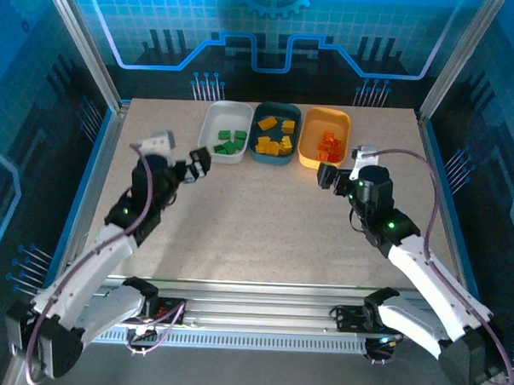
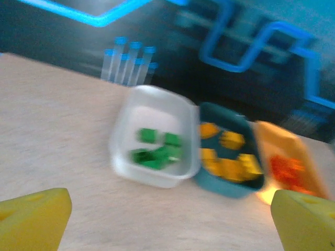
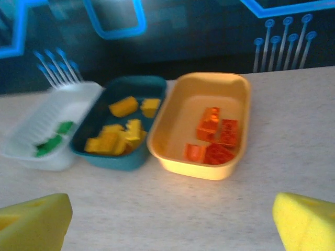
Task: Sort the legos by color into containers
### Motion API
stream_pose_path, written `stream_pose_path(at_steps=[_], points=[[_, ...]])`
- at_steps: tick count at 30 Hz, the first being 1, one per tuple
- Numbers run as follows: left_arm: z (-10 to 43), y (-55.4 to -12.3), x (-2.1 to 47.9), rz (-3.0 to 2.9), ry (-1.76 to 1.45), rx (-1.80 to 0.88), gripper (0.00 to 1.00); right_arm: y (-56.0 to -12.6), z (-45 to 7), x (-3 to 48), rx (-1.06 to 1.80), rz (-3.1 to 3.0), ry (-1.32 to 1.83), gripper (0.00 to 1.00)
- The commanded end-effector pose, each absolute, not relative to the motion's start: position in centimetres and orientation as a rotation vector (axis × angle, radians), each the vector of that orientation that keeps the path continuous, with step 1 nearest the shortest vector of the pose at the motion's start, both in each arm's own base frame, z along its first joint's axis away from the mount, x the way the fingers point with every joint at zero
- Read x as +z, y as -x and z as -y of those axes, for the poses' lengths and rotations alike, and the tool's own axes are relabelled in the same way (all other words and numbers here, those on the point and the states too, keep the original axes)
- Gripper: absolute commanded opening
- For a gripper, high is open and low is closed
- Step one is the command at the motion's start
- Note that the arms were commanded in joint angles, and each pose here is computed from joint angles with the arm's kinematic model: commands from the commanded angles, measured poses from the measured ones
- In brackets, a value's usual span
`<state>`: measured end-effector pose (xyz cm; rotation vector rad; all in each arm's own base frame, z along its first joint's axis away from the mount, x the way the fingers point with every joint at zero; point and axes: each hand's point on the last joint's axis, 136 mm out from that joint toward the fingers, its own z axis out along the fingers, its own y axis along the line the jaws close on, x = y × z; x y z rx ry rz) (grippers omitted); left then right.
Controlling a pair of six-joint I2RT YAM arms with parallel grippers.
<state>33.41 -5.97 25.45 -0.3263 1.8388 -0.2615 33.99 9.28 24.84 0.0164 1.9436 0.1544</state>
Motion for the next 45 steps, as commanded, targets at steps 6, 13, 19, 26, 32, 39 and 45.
stream_pose_path(at_steps=[6,13,19,26,32,39,45], points=[[-1.5,-31.4,18.7,-1.607,0.353,0.157,0.99,-37.6,-3.7,17.8,-0.086,-1.902,0.164,1.00],[0.2,-36.1,13.4,-1.752,0.131,0.106,0.99,-39.3,-2.3,13.3,-0.025,-1.969,0.113,1.00],[-1.5,-36.9,11.1,-1.700,0.184,0.061,0.99,-38.9,-1.6,10.0,-0.020,-1.915,0.066,1.00],[-1.8,-39.3,9.7,-1.863,0.204,0.016,0.99,-39.7,-1.9,9.5,-0.029,-1.960,0.089,1.00],[-1.8,-39.4,9.8,-1.862,0.200,0.018,0.99,-39.7,-2.0,9.5,-0.028,-1.960,0.091,1.00],[-1.7,-39.4,9.7,-1.865,0.198,0.016,0.99,-39.7,-2.4,9.4,-0.028,-1.964,0.118,1.00],[-1.1,-39.8,9.7,-1.884,0.155,-0.006,0.99,-39.7,-2.4,9.5,-0.027,-1.963,0.117,1.00]])
